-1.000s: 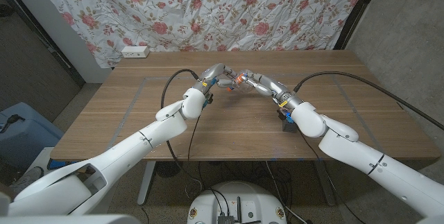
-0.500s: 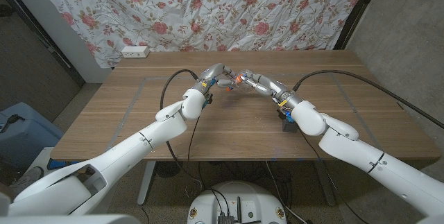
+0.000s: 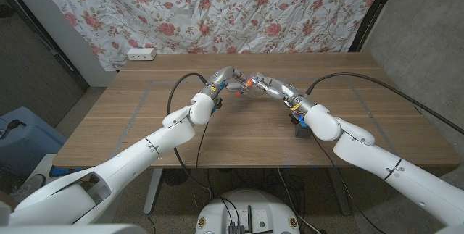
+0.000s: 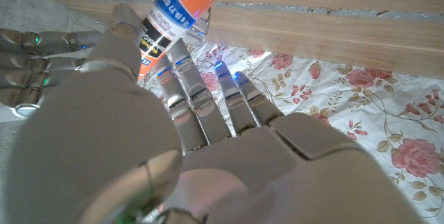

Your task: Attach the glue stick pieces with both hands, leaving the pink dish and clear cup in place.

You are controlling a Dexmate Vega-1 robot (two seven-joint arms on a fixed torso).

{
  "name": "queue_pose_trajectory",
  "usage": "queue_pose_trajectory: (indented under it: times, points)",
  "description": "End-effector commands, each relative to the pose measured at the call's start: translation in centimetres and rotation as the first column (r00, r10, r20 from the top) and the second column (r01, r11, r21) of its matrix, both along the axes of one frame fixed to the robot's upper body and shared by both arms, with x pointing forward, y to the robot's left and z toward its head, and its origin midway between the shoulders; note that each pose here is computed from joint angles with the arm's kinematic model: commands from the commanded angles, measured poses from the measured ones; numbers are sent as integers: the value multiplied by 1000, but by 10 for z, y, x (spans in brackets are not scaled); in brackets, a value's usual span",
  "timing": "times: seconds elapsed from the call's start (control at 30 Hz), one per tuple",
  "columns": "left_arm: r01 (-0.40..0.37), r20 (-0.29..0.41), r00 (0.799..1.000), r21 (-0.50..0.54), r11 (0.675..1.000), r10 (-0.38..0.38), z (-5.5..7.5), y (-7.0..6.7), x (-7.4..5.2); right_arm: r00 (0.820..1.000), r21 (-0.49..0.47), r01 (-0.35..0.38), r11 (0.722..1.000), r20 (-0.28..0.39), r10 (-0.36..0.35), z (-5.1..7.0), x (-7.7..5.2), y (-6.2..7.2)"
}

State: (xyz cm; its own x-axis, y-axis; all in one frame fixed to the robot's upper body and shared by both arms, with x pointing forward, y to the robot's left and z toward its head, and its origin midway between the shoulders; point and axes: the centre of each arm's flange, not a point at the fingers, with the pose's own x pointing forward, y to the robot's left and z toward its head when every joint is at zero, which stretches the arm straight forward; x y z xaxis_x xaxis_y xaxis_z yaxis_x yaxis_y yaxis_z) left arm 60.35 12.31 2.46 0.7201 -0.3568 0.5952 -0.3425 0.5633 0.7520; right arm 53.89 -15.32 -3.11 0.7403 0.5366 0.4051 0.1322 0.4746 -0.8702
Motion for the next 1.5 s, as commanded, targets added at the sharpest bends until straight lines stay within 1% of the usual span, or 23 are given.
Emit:
queue_pose_trajectory:
  times: [0.03,0.43,0.77,0.97,1.2,1.5]
  points:
    - [-3,-6,1000,3,1000,3,-2,3,0,1000,43,-7,999,15,6,4,0,-5]
    - [7,-3,1000,10,1000,-7,-1,5,0,1000,85,-10,996,26,8,7,-1,-8]
    - [13,-8,1000,18,1000,-13,-1,6,0,1000,88,-7,996,26,4,8,0,-10]
    - [12,-15,1000,27,1000,-11,0,8,1,999,88,8,996,33,-11,10,0,-12]
    - [9,-17,1000,37,999,-8,1,12,2,999,103,20,995,28,-23,10,2,-16]
    - [12,-29,1000,57,998,-10,4,15,2,999,130,34,991,33,-38,14,4,-24]
